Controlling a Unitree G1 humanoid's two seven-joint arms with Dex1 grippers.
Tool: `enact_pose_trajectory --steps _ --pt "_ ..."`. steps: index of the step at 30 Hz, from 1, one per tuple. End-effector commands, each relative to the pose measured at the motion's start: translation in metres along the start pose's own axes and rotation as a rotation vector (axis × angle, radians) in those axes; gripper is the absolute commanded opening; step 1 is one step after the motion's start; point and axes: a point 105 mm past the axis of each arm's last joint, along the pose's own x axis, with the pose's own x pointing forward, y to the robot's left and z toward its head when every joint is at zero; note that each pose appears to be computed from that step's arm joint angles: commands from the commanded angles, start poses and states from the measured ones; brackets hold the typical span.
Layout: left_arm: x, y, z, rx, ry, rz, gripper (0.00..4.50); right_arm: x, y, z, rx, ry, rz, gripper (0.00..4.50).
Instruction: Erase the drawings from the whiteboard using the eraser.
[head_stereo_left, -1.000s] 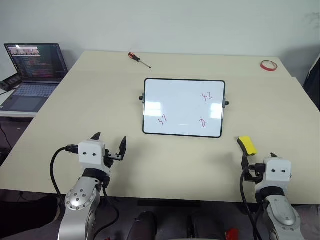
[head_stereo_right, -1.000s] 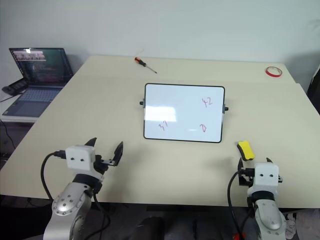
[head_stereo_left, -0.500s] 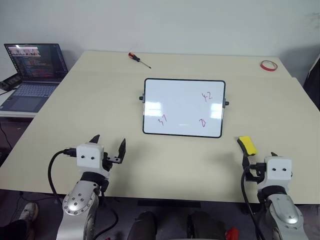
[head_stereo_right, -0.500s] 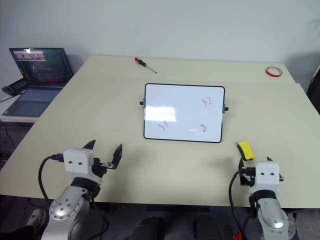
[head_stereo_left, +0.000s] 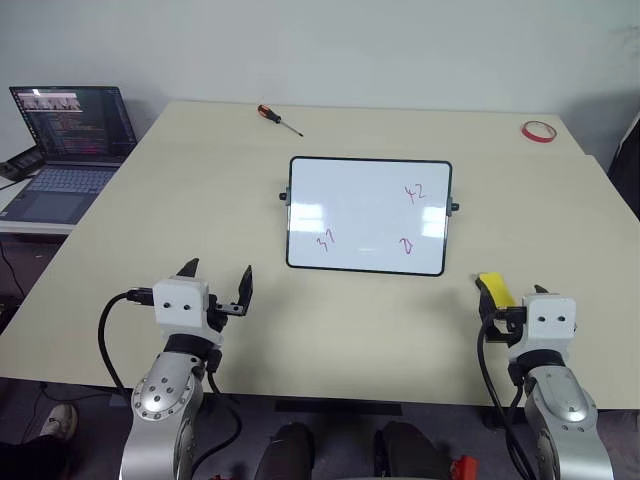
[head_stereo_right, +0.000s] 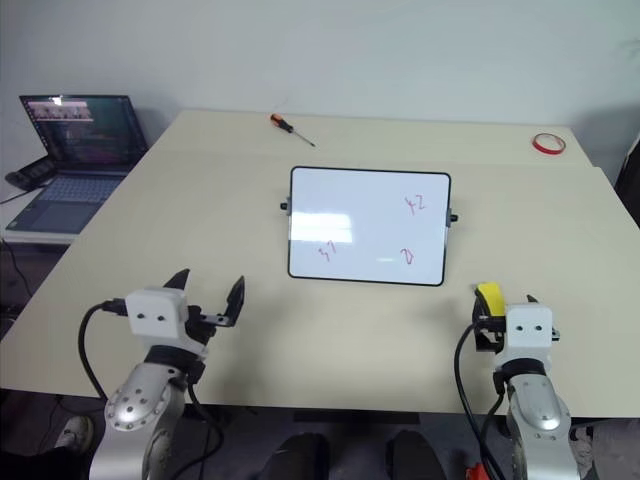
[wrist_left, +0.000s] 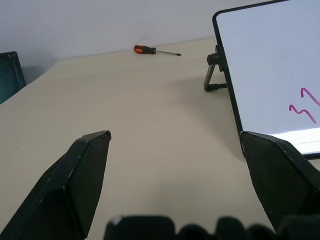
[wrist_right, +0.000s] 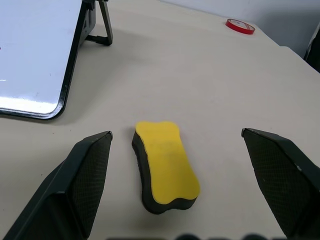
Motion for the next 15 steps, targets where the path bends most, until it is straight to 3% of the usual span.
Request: enact_pose_trajectory --steps 1,7,9,12,15 --pt "0.031 -0.027 0.035 -0.051 -0.128 -0.253 4.5 0.004 -0.007 0.015 0.025 -0.049 0.004 4.46" --pt "0.059 -0.08 0.052 -0.095 -0.144 -0.648 4.5 0.016 0.001 0.022 0.088 -0.043 0.078 4.46" --pt "0.06 -0.089 0.053 -0.09 -0.15 -0.732 4.5 0.019 0.004 0.023 0.099 -0.041 0.091 4.46" --pt "0.054 -0.128 0.059 -0.057 -0.161 -1.044 4.5 0.027 0.008 0.018 0.157 0.006 0.137 4.46" --pt "0.055 -0.143 0.061 -0.039 -0.177 -1.183 4.5 0.031 0.015 0.011 0.173 0.059 0.185 4.46"
